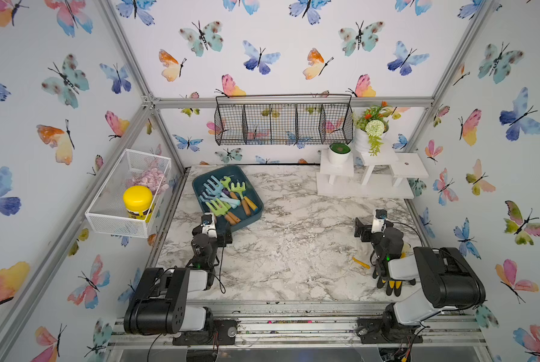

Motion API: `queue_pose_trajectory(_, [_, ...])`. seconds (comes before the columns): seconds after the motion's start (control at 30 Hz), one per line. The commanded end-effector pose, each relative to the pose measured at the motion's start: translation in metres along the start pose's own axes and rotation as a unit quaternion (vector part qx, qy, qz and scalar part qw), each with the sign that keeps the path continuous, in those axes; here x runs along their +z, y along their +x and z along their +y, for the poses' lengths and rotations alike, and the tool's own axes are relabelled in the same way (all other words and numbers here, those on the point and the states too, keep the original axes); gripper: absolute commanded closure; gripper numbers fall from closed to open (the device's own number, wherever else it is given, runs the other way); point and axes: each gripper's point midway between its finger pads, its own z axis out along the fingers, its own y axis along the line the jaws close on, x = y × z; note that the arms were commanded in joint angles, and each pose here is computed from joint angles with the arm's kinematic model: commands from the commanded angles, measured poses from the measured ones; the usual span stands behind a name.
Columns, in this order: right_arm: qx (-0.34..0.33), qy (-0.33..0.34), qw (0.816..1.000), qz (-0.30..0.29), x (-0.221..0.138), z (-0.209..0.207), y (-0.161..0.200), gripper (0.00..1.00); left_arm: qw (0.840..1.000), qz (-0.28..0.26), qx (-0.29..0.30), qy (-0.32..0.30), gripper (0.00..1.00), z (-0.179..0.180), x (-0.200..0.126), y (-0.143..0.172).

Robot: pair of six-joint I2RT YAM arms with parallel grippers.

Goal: Take the hand rake out of the storage box
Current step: Move the storage box to the center of the board.

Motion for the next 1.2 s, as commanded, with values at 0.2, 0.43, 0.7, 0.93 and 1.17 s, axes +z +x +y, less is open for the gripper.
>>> queue_pose_trajectory(0.2, [-0.005, -0.01, 1.0, -0.004, 0.002, 0.004, -0.003, 0.02, 1.0, -0.002, -0.003, -0.001, 0.02, 0.001, 0.003, -0.003])
queue_pose_trajectory(0.43, [-0.008, -0.016, 1.0, -0.021, -0.004, 0.006, -0.01, 0.02, 1.0, -0.002, -0.016, -0.027, 0.02, 0.011, 0.005, -0.008])
queue_pose_trajectory(0.7, [0.07, 0.05, 0.996, 0.015, -0.022, -0.016, -0.036, 0.02, 0.99, 0.06, -0.093, -0.089, 0.02, 0.03, 0.013, -0.056])
queue_pose_trajectory(0.93, [0.192, 0.12, 0.974, 0.035, -0.048, -0.038, -0.063, 0.02, 0.982, 0.044, -0.179, -0.037, 0.02, 0.012, 0.011, -0.1])
queue_pose_trajectory(1.17, [0.187, 0.088, 0.978, 0.024, -0.05, -0.028, -0.071, 0.02, 0.969, 0.121, -0.201, -0.071, 0.0, 0.023, 0.027, -0.093])
